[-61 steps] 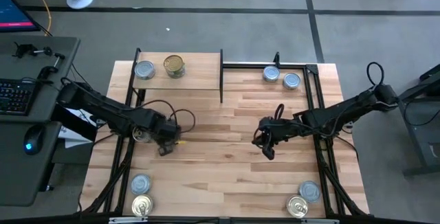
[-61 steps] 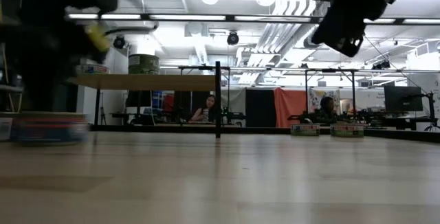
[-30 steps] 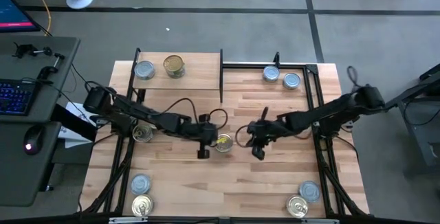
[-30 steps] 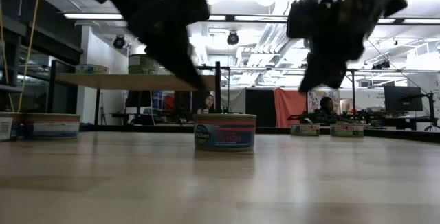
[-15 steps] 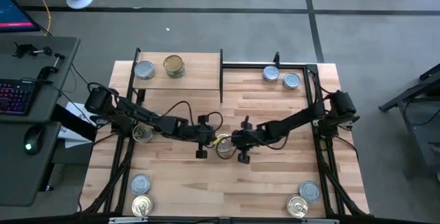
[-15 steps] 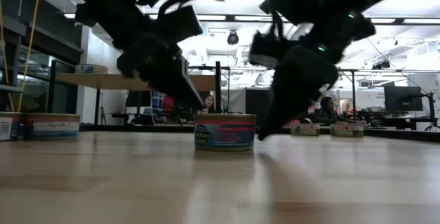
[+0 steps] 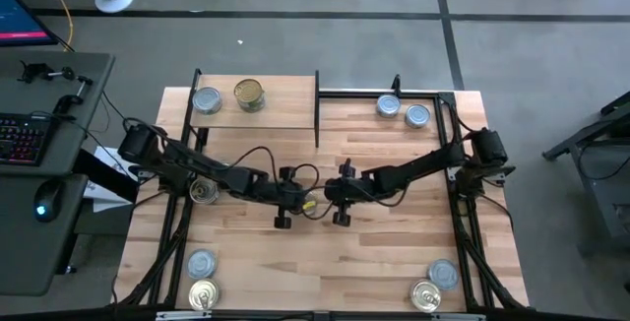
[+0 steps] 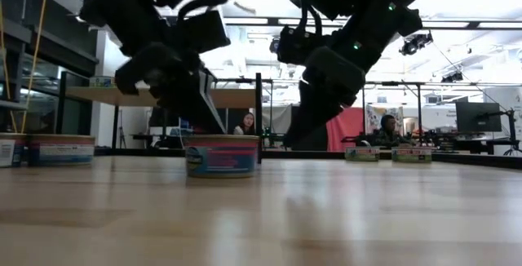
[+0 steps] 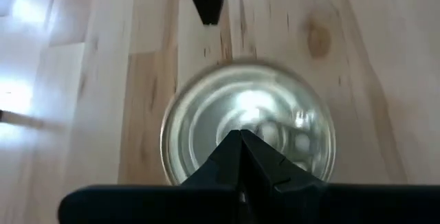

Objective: Stack canned seafood by type on shelf
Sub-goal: Put the blue-pink tuna can on the shelf

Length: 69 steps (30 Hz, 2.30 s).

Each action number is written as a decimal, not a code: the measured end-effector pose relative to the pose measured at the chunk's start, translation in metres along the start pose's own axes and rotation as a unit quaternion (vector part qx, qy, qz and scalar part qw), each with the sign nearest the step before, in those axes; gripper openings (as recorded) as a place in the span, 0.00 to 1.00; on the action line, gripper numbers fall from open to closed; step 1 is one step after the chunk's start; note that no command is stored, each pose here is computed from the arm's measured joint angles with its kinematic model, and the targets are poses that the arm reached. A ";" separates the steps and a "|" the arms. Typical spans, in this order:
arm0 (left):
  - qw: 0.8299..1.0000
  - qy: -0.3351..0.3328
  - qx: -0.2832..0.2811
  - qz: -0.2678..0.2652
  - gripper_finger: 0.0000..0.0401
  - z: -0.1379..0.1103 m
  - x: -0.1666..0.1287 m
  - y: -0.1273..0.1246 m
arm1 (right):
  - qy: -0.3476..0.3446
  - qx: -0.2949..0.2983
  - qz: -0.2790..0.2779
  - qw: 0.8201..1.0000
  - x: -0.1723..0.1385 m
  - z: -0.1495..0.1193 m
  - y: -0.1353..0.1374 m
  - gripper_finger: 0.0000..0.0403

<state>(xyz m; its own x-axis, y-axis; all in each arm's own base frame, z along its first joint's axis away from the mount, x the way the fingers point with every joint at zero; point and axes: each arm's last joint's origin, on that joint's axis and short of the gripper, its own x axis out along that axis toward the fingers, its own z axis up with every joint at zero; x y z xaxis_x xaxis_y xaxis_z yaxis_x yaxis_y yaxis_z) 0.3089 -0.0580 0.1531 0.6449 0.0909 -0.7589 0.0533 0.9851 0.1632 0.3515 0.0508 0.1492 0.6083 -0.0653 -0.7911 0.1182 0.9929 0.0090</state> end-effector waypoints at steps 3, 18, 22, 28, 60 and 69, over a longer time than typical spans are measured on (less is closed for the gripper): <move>1.000 -0.010 -0.001 0.000 0.00 0.004 -0.012 0.003 | 0.000 0.001 0.000 1.000 0.000 0.000 0.000 0.00; 0.996 -0.079 -0.027 -0.008 0.00 -0.041 -0.043 0.010 | -0.033 0.006 0.027 0.999 0.000 0.007 0.003 0.00; 0.996 -0.083 -0.027 -0.009 0.00 -0.045 -0.037 0.009 | -0.027 0.007 0.028 0.999 0.005 0.005 0.002 0.00; 0.998 -0.055 -0.008 -0.031 0.00 -0.052 -0.026 0.003 | -0.035 0.028 0.059 0.997 0.021 0.003 0.002 0.00; 0.999 -0.028 -0.009 -0.031 0.00 -0.062 -0.018 -0.003 | -0.158 0.022 0.056 0.986 -0.001 0.072 0.007 0.00; 0.995 0.022 -0.092 -0.005 0.00 -0.070 -0.038 0.003 | -0.073 -0.039 0.063 0.995 -0.041 0.120 -0.003 0.00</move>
<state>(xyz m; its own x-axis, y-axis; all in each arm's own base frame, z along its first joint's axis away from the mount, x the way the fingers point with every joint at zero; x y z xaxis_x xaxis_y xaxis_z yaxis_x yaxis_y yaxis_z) 0.2317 -0.0481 0.1382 0.6103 0.0826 -0.7878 -0.0839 0.9957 0.0393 0.4202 0.0391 0.2549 0.7220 0.0514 -0.6900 -0.0241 0.9985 0.0492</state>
